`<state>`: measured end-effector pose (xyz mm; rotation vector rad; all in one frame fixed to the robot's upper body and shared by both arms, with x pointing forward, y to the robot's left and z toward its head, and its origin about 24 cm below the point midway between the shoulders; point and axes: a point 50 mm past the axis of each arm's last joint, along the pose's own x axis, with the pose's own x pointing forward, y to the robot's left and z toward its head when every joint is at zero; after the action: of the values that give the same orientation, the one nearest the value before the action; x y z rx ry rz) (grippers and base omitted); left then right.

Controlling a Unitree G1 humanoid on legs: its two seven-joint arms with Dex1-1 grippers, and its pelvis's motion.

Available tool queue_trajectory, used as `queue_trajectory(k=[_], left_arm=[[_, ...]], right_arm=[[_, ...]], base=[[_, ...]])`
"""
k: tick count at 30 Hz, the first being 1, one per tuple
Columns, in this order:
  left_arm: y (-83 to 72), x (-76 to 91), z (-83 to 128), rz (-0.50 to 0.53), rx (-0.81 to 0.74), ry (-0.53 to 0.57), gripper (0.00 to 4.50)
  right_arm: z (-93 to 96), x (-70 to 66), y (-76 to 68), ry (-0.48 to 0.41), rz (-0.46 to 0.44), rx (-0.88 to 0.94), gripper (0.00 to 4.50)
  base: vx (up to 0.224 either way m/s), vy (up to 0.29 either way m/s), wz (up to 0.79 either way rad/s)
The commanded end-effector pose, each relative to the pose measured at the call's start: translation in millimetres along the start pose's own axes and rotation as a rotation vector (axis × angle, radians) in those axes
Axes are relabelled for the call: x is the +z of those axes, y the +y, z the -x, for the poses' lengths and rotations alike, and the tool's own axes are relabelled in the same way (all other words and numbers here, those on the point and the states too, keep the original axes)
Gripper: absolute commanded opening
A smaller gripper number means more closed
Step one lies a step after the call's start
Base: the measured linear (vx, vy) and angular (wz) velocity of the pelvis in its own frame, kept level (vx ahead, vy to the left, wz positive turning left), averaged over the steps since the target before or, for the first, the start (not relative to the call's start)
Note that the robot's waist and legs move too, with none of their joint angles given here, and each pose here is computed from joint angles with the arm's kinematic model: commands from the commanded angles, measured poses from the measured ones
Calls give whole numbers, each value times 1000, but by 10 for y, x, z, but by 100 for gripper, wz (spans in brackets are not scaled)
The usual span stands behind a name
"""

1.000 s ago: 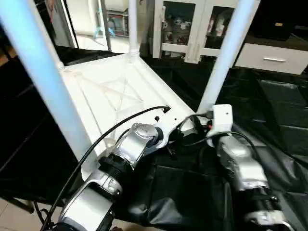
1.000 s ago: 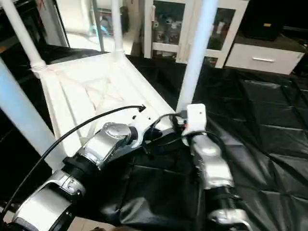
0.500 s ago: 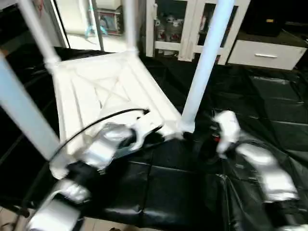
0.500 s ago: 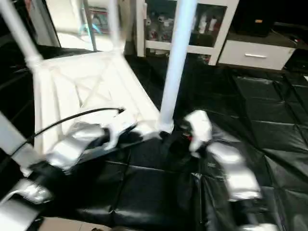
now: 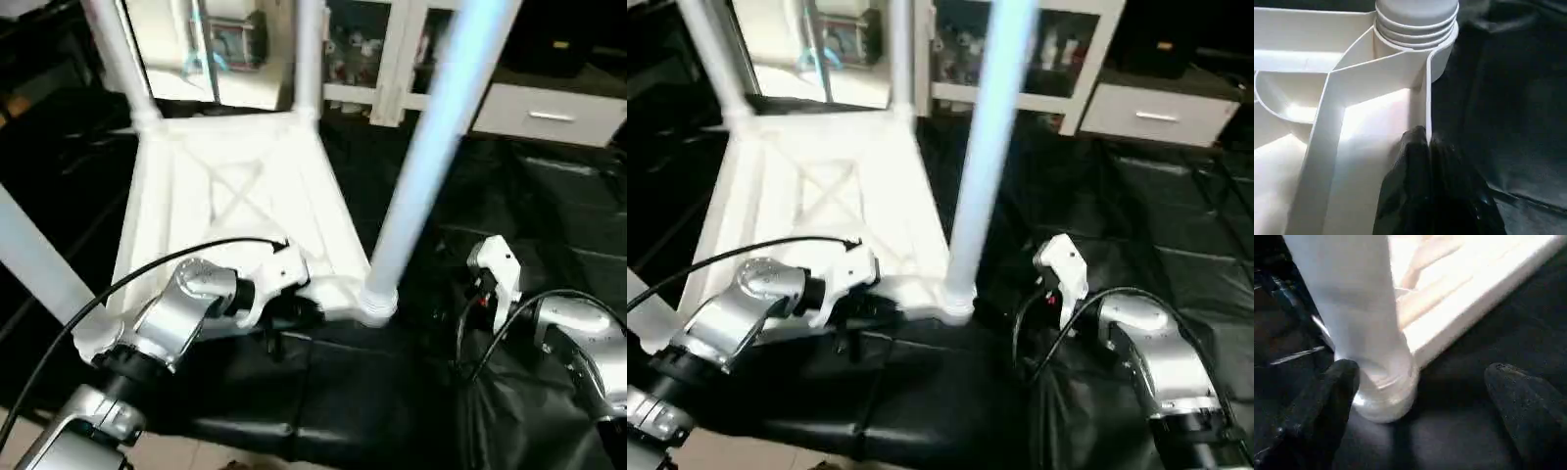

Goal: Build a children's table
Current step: Rotate leg to tighten

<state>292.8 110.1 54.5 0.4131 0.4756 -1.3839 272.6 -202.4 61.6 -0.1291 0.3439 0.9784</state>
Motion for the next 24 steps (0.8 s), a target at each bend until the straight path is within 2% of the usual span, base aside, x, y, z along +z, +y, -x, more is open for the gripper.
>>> queue_trajectory(k=[1,2,5,10,15,21,24], left_arm=[[-111,29,-134,-18,-91,3,0],[-117,48,-159,-24,-98,5,0],[-119,70,-175,-30,-100,4,0],[-121,86,-177,-35,-103,5,0],[-139,65,-168,-32,-105,12,0],[-148,50,-162,-29,-105,15,0],[-143,46,-155,-30,-106,21,0]], right_arm=[[-89,4,52,17,25,48,446],[-167,-10,95,30,40,82,446],[-232,-10,123,31,44,116,446],[-292,-2,114,47,65,147,446],[-289,35,95,17,70,167,401],[-281,12,115,26,67,195,343],[-275,6,118,27,64,214,327]], base=[[0,0,0],[0,0,0],[0,0,0],[0,0,0],[0,0,0],[0,0,0],[0,0,0]])
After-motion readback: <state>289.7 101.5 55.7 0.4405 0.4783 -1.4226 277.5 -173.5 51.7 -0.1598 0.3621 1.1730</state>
